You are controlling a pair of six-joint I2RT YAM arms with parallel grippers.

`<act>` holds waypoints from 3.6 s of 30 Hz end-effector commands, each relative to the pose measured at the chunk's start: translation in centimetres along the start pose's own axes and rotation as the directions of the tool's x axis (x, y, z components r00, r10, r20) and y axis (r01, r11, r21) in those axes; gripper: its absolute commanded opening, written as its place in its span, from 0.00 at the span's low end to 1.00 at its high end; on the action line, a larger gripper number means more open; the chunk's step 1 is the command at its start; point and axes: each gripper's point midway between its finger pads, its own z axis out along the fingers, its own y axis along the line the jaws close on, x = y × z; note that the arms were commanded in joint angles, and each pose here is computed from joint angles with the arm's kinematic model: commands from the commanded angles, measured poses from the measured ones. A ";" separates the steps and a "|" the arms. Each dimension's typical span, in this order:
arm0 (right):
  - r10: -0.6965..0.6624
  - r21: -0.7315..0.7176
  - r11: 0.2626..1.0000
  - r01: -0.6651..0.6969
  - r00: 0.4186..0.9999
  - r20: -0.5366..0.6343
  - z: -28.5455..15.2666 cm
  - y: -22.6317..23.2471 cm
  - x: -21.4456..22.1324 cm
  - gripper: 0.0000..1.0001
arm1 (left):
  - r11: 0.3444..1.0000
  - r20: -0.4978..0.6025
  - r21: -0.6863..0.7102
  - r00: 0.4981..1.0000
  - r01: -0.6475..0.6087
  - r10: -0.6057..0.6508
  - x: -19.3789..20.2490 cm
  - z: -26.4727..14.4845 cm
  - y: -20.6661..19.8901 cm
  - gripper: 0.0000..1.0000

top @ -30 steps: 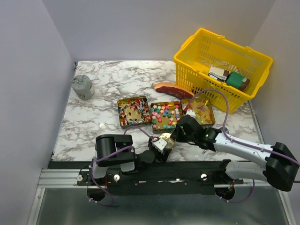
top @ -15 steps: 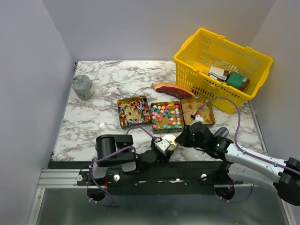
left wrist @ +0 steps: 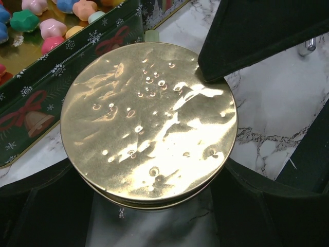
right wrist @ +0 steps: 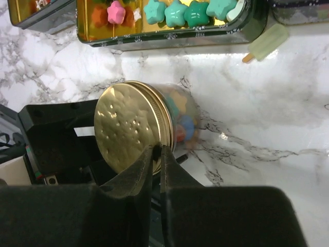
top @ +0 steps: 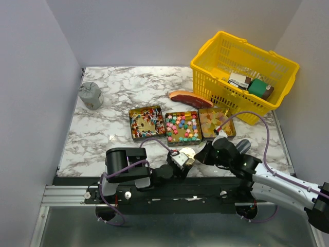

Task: Pack the candies
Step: Screw the bottle lid onto the packing bottle.

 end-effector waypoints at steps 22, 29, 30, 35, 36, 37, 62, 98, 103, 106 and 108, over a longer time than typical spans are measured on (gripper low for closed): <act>-0.048 0.176 0.983 0.046 0.999 0.004 0.5 0.6 -3.9 0.34 | 0.997 -0.132 0.070 0.991 -0.017 0.026 4.2 -0.8 -1.7 0.51; -0.059 0.217 0.974 0.068 0.997 -0.048 1.8 -0.7 -3.1 0.29 | 0.997 -0.132 0.081 0.991 -0.017 0.028 4.2 -0.9 -1.9 0.51; -0.057 0.223 0.972 0.069 0.997 -0.059 1.9 -1.1 -2.7 0.28 | 0.997 -0.129 0.080 0.991 -0.016 0.026 4.1 -0.9 -1.9 0.51; -0.063 0.256 0.963 0.081 0.995 -0.075 1.9 -2.8 -1.6 0.29 | 0.997 -0.129 0.072 0.991 -0.016 0.025 4.2 -0.9 -1.7 0.51; -0.067 0.259 0.962 0.084 0.995 -0.075 1.8 -3.0 -1.5 0.30 | 0.997 -0.132 0.075 0.991 -0.016 0.025 4.3 -1.0 -1.7 0.51; -0.073 0.269 0.959 0.091 0.994 -0.076 1.8 -3.5 -1.3 0.32 | 0.997 -0.133 0.075 0.991 -0.016 0.026 4.4 -1.0 -1.7 0.51; -0.109 0.123 0.982 0.144 0.961 -0.255 1.3 -4.6 4.4 0.12 | 0.998 -0.166 0.052 0.985 -0.034 0.042 4.8 -0.2 -1.8 0.50; 0.087 0.094 0.994 -0.059 0.941 -0.327 -2.8 -6.5 9.3 0.02 | 0.999 -0.293 -0.045 0.956 -0.009 -0.004 7.1 1.3 1.8 0.55; 0.091 0.143 0.988 -0.064 0.977 -0.191 -2.4 -5.8 5.7 0.49 | 1.000 -0.272 0.004 0.962 -0.005 0.006 6.1 0.8 1.0 0.76; 0.072 0.126 0.991 -0.052 0.984 -0.164 -2.3 -4.5 4.2 0.53 | 1.000 -0.262 0.020 0.965 0.009 -0.004 5.5 0.7 0.7 0.84; 0.055 0.119 0.992 -0.034 0.983 -0.173 -2.3 -4.0 3.9 0.53 | 0.999 -0.257 0.025 0.966 0.020 -0.012 5.3 0.5 0.6 0.87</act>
